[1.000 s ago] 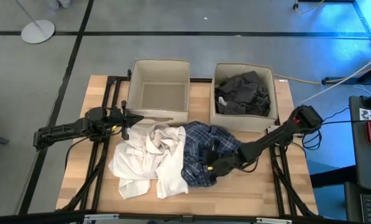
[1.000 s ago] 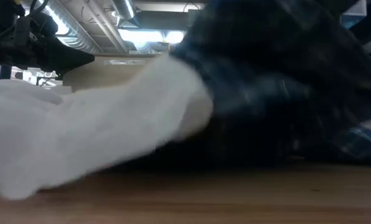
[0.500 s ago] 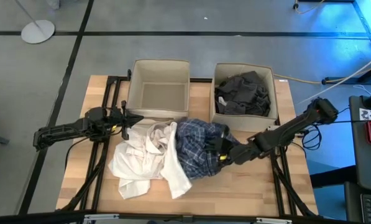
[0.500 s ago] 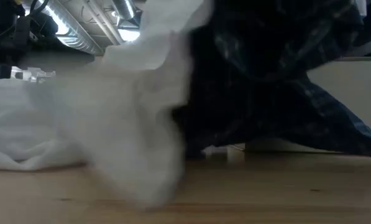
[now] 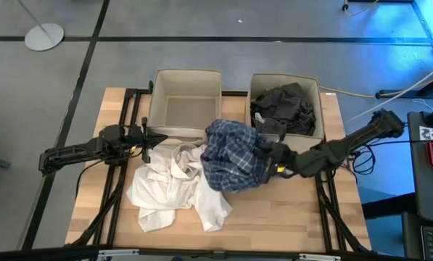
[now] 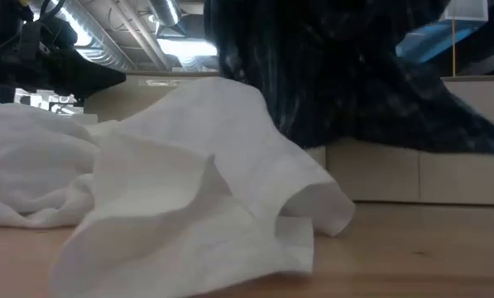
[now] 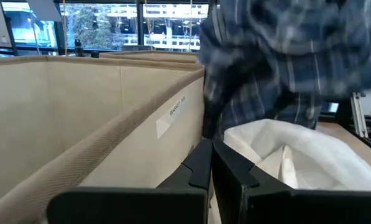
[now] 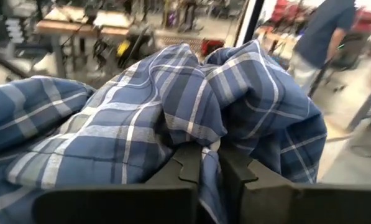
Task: Sort clothes
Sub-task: Put the blue plaid polo shirt in the right laundry organizer
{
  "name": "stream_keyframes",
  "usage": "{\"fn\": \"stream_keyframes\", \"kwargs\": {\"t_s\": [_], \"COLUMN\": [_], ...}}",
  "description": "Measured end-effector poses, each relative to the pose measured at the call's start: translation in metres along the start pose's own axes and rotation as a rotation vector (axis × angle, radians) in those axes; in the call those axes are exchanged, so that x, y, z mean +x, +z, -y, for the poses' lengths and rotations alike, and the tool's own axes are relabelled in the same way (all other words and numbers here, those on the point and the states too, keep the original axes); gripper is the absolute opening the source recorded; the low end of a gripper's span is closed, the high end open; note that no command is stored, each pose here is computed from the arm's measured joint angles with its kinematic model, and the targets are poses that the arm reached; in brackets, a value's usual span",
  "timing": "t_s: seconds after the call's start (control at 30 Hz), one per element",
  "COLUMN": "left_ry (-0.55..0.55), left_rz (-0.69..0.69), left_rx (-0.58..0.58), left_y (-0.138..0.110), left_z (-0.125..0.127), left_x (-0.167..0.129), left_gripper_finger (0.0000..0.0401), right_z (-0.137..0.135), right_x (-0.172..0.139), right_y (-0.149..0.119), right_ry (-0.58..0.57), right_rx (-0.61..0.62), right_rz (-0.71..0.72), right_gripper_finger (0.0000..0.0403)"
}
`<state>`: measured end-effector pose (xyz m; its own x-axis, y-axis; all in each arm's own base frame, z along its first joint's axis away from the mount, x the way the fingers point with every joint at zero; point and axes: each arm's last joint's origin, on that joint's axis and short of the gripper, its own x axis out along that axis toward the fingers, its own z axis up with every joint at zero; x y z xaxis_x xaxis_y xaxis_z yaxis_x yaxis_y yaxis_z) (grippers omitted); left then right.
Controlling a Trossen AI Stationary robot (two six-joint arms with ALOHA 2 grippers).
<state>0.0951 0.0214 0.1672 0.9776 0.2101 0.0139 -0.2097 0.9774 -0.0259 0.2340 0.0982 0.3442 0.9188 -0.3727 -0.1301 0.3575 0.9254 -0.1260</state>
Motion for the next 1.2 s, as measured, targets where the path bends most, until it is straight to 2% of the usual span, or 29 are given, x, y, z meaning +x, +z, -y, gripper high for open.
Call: {"fn": "stream_keyframes", "kwargs": {"t_s": [0.33, 0.6, 0.83, 1.0, 1.13, 1.2], "left_ry": [0.000, 0.000, 0.000, 0.000, 0.000, 0.000], "left_rz": [0.000, 0.000, -0.001, 0.000, 0.000, 0.000], "left_rx": [0.000, 0.000, 0.000, 0.000, 0.000, 0.000], "left_y": [0.000, 0.000, 0.000, 0.000, 0.000, 0.000], "left_z": [0.000, 0.000, 0.000, 0.000, 0.000, 0.000], "left_x": [0.000, 0.000, 0.000, 0.000, 0.000, 0.000], "left_gripper_finger": [0.0004, 0.0004, 0.0004, 0.0004, 0.0004, 0.0004], "right_z": [0.024, 0.055, 0.089, 0.113, 0.125, 0.132], "right_x": [-0.019, -0.043, -0.058, -0.058, -0.050, -0.048], "right_y": [0.074, 0.131, 0.168, 0.176, 0.163, 0.152], "right_ry": [-0.168, -0.391, -0.547, -0.667, -0.771, -0.806], "right_rx": [-0.095, -0.180, -0.235, -0.265, -0.320, -0.308], "right_rz": [0.124, 0.131, 0.109, 0.062, -0.061, -0.108], "right_gripper_finger": [0.0026, 0.0026, 0.0026, 0.0026, 0.0026, 0.0026]}}
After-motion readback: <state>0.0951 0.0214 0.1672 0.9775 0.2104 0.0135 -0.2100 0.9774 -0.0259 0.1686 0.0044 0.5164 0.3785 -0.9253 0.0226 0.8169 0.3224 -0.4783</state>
